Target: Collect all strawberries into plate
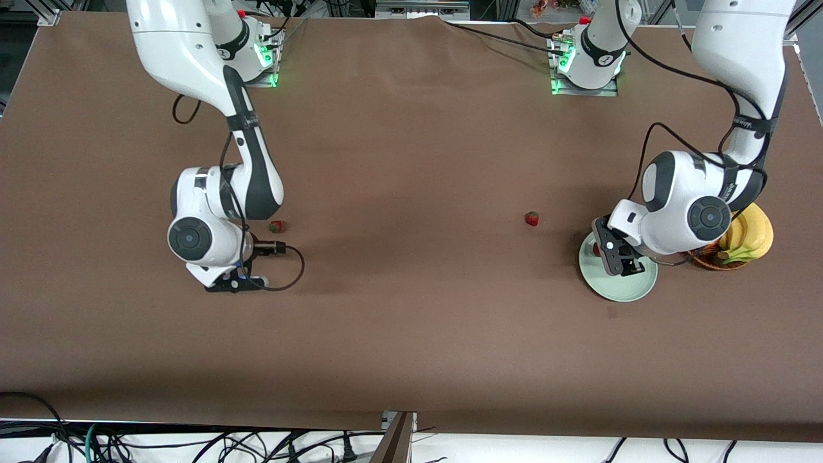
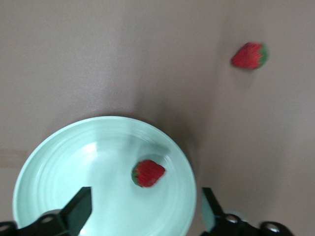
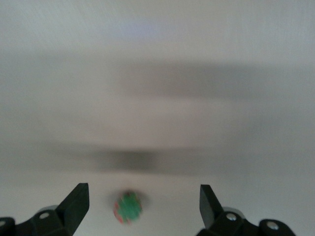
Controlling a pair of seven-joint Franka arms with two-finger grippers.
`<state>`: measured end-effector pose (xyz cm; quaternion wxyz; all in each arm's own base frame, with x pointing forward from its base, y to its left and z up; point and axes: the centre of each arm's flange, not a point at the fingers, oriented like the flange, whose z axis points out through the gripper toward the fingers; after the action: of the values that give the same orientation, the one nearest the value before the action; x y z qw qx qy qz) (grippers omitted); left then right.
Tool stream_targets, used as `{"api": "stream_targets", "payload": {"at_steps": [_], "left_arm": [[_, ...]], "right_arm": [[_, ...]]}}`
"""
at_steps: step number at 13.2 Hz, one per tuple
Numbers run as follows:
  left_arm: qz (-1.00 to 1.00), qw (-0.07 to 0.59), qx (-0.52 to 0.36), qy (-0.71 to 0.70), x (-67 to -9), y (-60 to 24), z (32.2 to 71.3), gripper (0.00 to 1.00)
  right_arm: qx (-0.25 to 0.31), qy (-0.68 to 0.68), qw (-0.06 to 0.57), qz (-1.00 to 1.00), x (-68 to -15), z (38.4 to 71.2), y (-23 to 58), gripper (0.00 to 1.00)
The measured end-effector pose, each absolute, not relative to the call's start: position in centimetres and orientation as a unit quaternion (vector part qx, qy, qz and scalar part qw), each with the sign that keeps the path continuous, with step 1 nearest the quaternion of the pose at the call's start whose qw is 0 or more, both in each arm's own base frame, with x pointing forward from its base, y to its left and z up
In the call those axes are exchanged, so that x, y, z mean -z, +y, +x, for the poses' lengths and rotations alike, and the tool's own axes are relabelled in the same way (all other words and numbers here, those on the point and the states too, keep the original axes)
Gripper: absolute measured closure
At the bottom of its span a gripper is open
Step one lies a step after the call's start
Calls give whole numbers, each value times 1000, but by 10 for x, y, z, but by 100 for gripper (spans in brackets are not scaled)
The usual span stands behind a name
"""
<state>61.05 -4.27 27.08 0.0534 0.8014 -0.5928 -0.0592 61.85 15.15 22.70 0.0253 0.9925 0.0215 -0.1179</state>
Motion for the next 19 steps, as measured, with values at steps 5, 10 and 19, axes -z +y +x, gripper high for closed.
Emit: {"api": "stream_targets", "payload": {"at_steps": [5,10,19], "left_arm": [[881,62,84,-461,-308,-116,591,0],[947,57,118,-294,-281,-194,564,0],[962,28,62,-264,-192,-220,510,0]], "right_arm": [[108,-6,-1,994,-198,566,135,12],[92,-6,-21,996,-178,546,162,21],[60,-5,-32,998,-198,564,171,69]]}}
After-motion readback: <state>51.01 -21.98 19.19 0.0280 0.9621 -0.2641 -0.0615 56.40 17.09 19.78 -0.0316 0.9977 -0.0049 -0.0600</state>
